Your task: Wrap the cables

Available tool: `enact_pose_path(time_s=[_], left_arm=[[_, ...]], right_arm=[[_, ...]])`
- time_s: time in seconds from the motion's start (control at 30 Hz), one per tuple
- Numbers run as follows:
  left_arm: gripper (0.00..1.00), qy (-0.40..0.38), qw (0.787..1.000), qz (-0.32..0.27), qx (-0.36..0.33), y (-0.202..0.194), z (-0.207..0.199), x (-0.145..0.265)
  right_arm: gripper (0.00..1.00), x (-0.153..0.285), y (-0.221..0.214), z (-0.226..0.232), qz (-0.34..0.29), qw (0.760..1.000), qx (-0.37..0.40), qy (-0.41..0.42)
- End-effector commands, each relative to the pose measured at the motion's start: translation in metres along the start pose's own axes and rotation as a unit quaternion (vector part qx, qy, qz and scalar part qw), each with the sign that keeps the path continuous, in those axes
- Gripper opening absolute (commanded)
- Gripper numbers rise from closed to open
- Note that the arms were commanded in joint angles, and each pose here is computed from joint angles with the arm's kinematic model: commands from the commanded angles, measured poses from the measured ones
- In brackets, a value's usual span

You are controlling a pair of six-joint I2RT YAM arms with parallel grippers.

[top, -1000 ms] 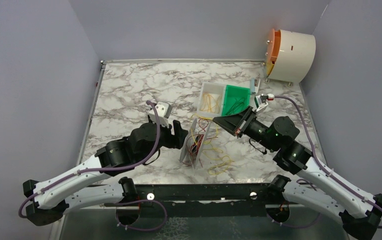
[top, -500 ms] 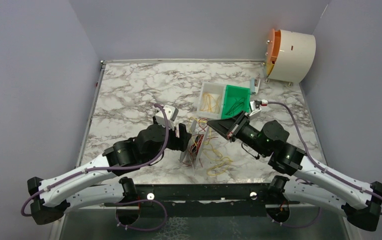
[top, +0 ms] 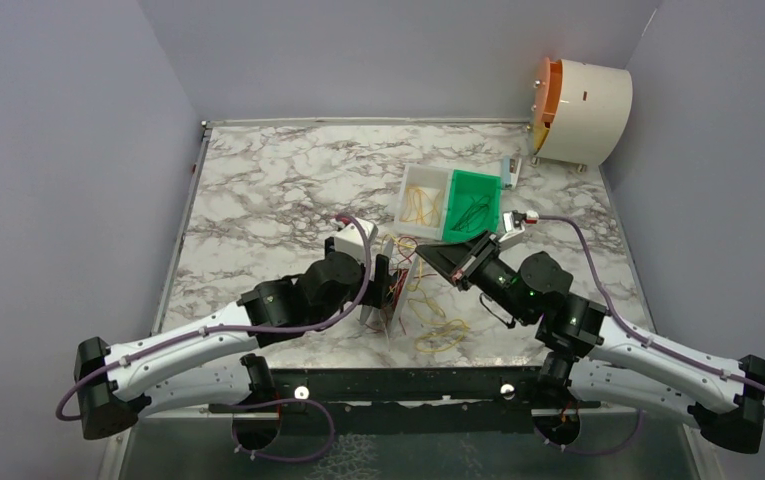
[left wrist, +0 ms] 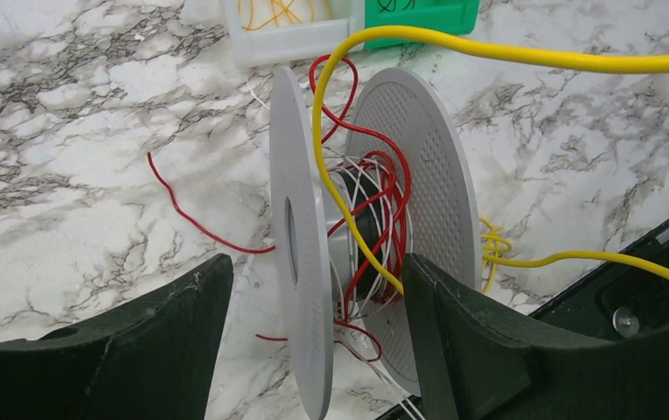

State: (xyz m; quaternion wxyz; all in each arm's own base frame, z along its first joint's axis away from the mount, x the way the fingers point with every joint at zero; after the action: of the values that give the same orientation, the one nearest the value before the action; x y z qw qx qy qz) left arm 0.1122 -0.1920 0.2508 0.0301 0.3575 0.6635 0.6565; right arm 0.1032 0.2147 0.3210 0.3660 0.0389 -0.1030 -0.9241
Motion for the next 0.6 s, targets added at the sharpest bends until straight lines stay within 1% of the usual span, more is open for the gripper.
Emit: enact_pose_path(time_s=[0.0,0.23,0.47,0.57], left_arm=[[0.73,-0.025,1.000,0.009,-0.009,0.001,-0.010,-0.008],[0.73,-0.010,0.999,0.023,-0.029,-0.002,-0.011,-0.018],[0.73,-0.002,0.999,0.025,-0.030,-0.001,-0.013,-0.022],[0.71,0.000,0.999,0.025,-0.032,-0.001,-0.013,-0.024]], right_arm=[[0.01,0.001,0.004,-0.004,-0.030,1.000,-0.010,-0.002],[0.01,0.004,0.005,-0.006,-0.035,0.999,-0.009,-0.002],[0.01,0.003,0.003,-0.009,-0.032,0.999,-0.026,-0.008],[0.01,0.004,0.003,-0.012,-0.032,0.999,-0.035,-0.013]])
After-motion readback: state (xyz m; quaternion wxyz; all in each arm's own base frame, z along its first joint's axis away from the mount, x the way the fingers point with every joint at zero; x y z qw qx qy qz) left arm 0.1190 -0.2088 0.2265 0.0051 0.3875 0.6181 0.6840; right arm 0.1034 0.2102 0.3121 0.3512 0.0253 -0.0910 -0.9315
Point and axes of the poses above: each gripper's point midway between its finger pads, its own x axis back along the fingers, its own z axis along the line the jaws close on, y = z × x, the point moved 10 cm from there along x, back along the fingers, and after that the axes turned 5 degrees about -x, right-handed, at the moved point
